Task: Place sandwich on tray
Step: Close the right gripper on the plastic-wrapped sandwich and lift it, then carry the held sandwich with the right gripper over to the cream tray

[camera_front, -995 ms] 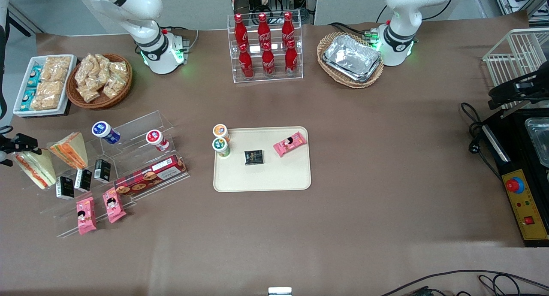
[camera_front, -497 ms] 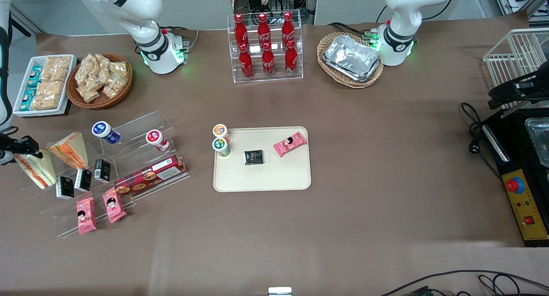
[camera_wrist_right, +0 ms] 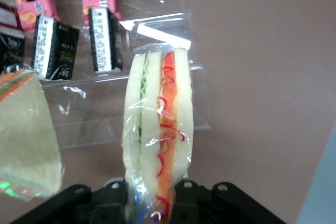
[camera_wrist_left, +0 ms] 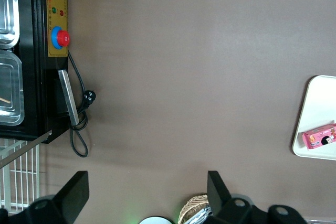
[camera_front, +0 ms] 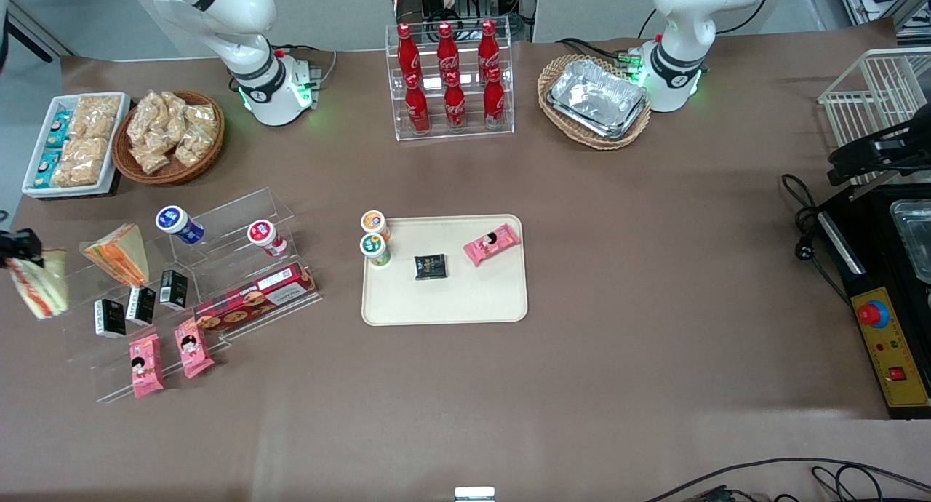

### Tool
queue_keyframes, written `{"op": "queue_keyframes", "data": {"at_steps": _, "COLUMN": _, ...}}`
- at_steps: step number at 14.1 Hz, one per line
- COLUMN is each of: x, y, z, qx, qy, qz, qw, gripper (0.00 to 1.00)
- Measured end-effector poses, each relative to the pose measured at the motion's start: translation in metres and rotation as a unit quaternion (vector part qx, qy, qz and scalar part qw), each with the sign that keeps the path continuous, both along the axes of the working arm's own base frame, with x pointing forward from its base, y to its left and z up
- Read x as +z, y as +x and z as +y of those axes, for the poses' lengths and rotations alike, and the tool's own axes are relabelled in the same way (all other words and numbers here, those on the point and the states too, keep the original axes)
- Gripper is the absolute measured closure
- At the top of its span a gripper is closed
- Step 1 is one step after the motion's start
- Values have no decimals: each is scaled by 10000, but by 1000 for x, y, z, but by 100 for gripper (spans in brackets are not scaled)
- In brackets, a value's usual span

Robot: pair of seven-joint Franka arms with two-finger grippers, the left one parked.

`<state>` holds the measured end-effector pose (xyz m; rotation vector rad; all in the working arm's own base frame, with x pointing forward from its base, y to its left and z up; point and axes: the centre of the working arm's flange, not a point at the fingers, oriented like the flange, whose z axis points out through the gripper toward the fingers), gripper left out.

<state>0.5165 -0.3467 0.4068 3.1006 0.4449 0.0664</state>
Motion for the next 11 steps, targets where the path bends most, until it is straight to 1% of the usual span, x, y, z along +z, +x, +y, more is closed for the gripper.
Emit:
{"op": "queue_keyframes", "data": {"at_steps": 1, "x": 20, "y": -1, "z": -7, "qx": -217, "qy": 9, "qz": -20, "qw": 9998, "gripper": 78}}
{"op": "queue_keyframes", "data": {"at_steps": 4, "x": 91, "y": 5, "z": -10, "qx": -537, "qy": -7, "qz": -211, "qw": 9983, "gripper": 79}}
{"op": "queue_keyframes", "data": {"at_steps": 6, "x": 112, "y": 4, "z": -2, "qx": -873, "qy": 110, "qz": -153, "qw": 9960, "gripper": 80}}
{"op": "queue_keyframes", "data": {"at_steps": 7, "x": 118, "y": 4, "z": 4, "qx": -1144, "qy": 179, "qz": -117, "qw": 9932, "gripper": 80}}
{"op": "queue_keyframes", "data": {"at_steps": 8, "x": 125, "y": 5, "z": 14, "qx": -1494, "qy": 265, "qz": -63, "qw": 9884, "gripper": 80}}
{"op": "queue_keyframes", "data": {"at_steps": 10, "x": 140, "y": 11, "z": 50, "qx": -2222, "qy": 437, "qz": 78, "qw": 9740, "gripper": 80}}
{"op": "queue_keyframes", "data": {"at_steps": 11, "x": 148, "y": 17, "z": 74, "qx": -2463, "qy": 500, "qz": 140, "qw": 9678, "gripper": 81}}
